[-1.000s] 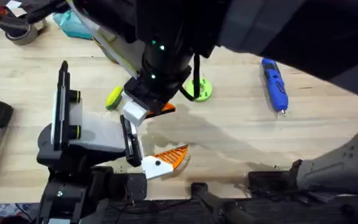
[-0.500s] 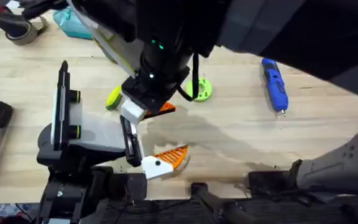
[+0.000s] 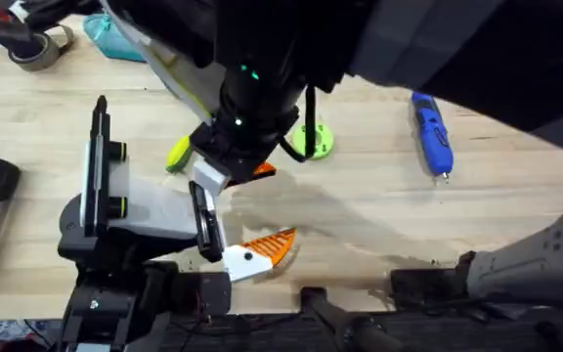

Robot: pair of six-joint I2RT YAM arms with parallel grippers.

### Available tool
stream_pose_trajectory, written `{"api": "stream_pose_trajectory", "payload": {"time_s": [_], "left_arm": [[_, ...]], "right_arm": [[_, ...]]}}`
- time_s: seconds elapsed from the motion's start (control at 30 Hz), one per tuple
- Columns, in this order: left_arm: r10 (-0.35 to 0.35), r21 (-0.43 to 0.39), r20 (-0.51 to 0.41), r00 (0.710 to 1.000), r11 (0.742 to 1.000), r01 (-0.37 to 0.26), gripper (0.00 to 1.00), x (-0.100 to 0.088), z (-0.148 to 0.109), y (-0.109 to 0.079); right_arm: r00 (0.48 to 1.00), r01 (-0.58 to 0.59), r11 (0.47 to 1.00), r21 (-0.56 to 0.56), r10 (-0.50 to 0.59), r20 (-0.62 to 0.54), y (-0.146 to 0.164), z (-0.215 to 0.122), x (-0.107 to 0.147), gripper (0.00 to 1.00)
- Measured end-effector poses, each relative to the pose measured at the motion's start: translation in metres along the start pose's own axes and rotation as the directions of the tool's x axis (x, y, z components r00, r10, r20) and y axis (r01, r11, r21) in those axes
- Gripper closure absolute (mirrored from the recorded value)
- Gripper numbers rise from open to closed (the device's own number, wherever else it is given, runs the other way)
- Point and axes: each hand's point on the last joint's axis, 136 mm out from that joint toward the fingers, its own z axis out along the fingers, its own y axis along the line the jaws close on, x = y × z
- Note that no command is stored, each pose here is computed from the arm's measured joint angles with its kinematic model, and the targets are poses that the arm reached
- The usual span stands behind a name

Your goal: Pick up the gripper from the table and insert it into the empty holder that is missing its gripper. Then pick up a screw, insert it into the mounting hole, and use the screwdriver to tighten it. Finally, clean up the table by picking up the vegetable and placing it into the bucket.

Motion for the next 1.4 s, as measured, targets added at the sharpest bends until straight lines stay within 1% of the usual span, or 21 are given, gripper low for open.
{"api": "stream_pose_trajectory", "payload": {"time_s": [0.33,0.7,1.17,1.4], "left_arm": [[0.000,0.000,0.000,1.000,1.000,0.000,0.014,0.0000,0.0000,0.0000],[0.000,0.000,0.000,1.000,1.000,0.000,0.014,0.0000,0.0000,0.0000],[0.000,0.000,0.000,1.000,1.000,0.000,0.014,0.0000,0.0000,0.0000],[0.000,0.000,0.000,1.000,1.000,0.000,0.014,0.0000,0.0000,0.0000]], "right_arm": [[1.000,0.008,1.000,-0.003,-0.008,-0.001,0.0034,0.0002,0.0006,0.564],[1.000,0.008,1.000,-0.003,-0.008,-0.001,0.0034,0.0002,0.0007,0.668],[1.000,0.009,1.000,-0.003,-0.009,-0.010,0.0038,0.0003,0.0029,0.717],[1.000,0.015,1.000,-0.005,-0.015,-0.010,0.0064,0.0006,0.0032,0.719]]}}
